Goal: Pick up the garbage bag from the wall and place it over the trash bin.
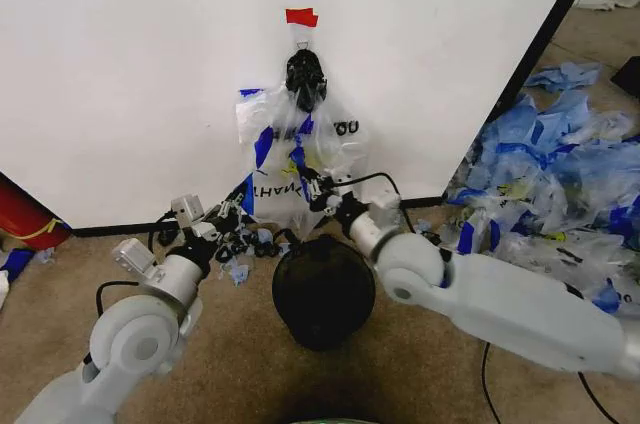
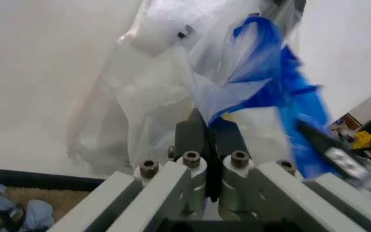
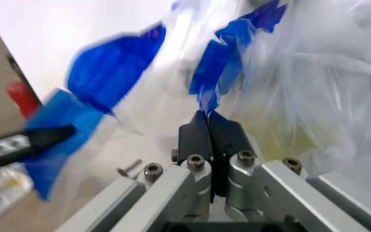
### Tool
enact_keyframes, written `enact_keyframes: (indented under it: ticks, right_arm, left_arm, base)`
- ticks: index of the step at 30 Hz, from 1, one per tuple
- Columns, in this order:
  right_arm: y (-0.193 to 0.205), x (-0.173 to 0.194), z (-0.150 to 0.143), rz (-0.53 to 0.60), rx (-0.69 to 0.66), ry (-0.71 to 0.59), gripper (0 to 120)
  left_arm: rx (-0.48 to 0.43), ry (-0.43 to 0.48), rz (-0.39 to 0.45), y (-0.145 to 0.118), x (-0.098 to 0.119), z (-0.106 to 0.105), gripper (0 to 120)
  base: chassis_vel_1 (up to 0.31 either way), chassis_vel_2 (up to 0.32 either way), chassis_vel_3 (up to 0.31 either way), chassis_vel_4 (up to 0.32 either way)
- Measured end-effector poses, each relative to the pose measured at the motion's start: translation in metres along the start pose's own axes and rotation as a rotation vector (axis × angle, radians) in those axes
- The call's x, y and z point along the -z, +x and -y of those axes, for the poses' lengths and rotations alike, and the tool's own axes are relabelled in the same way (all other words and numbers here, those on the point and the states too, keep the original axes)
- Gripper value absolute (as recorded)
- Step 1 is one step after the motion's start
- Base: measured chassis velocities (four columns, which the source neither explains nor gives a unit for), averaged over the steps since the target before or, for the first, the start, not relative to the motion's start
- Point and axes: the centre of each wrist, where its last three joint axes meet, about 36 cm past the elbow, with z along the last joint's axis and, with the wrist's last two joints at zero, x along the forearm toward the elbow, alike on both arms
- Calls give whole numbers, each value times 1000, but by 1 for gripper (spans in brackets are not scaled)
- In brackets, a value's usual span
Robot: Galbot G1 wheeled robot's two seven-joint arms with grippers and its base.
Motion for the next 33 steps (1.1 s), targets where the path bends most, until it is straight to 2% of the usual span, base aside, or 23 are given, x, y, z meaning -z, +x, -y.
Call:
enact_keyframes:
  ticks: [6,10,15,22,33]
  right_arm:
    - [31,6,11,60,10,-68,0]
    - [57,13,24,149,28,-119,0]
    - [82,7,25,215,37,-175,0]
    - [111,3,23,306,8,-238,0]
    - [123,18,3,394,29,-275,0]
  left_arm:
    - [1,-8,21,1,7,2,0]
    - [-9,-12,33,4,14,7,0]
    - [-14,-8,42,6,16,10,0]
    - [-29,-7,74,13,24,19,0]
    - [-37,-29,130,36,37,33,0]
  base:
    - [0,0,0,0]
    - [0,0,0,0]
    - [0,0,0,0]
    - [0,0,0,0]
    - [0,0,0,0]
